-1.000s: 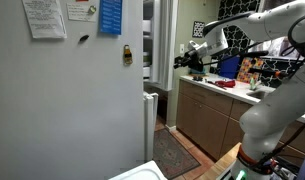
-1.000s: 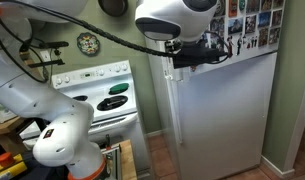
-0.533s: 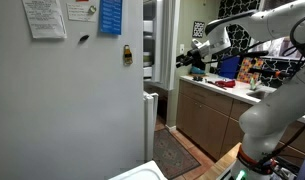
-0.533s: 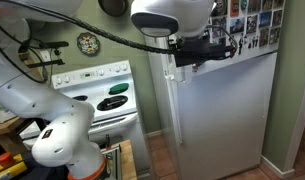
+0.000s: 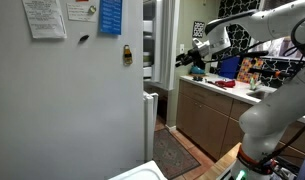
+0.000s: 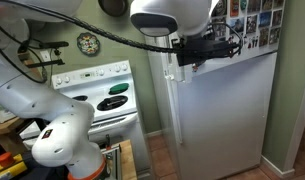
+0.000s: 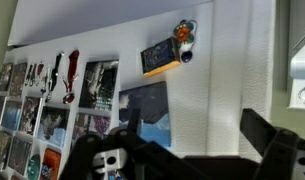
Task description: Open the top fridge door
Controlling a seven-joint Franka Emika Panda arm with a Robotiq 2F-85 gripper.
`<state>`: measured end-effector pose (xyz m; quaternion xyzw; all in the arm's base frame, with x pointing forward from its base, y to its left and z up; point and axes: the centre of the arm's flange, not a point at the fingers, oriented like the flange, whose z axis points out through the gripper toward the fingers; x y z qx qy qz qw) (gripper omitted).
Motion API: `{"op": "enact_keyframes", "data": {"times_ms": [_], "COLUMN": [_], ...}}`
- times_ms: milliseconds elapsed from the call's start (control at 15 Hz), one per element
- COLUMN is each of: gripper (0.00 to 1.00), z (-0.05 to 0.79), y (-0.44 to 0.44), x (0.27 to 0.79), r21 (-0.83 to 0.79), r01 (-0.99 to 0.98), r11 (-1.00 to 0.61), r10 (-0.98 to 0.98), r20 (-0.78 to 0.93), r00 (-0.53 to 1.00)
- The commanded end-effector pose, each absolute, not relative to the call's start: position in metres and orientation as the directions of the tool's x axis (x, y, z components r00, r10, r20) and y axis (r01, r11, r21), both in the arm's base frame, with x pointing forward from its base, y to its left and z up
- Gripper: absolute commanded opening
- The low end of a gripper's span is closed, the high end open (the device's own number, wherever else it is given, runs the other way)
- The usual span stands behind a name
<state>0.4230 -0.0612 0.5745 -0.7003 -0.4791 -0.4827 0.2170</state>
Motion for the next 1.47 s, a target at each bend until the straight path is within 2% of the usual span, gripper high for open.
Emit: {"op": "enact_keyframes", "data": {"times_ms": [0, 333, 1333, 1400], "gripper": [1.00, 1.00, 1.00, 1.00], "z": [0.568, 0.579, 0.630, 0.623], "y": [-0.059, -0.072, -0.097, -0.095], "x": [0.433, 0.422, 0.361, 0.378], "r21": [0.216, 0.280, 0.323, 0.317], "r01": [0.834, 0.796, 0.790, 0.792], "r11": [-0.508, -0.537, -0.521, -0.522], "r10": [0.486, 0.519, 0.628, 0.611], "r20": [0.871, 0.853, 0.772, 0.787], "r00": [0.070, 0.050, 0.099, 0.088]}}
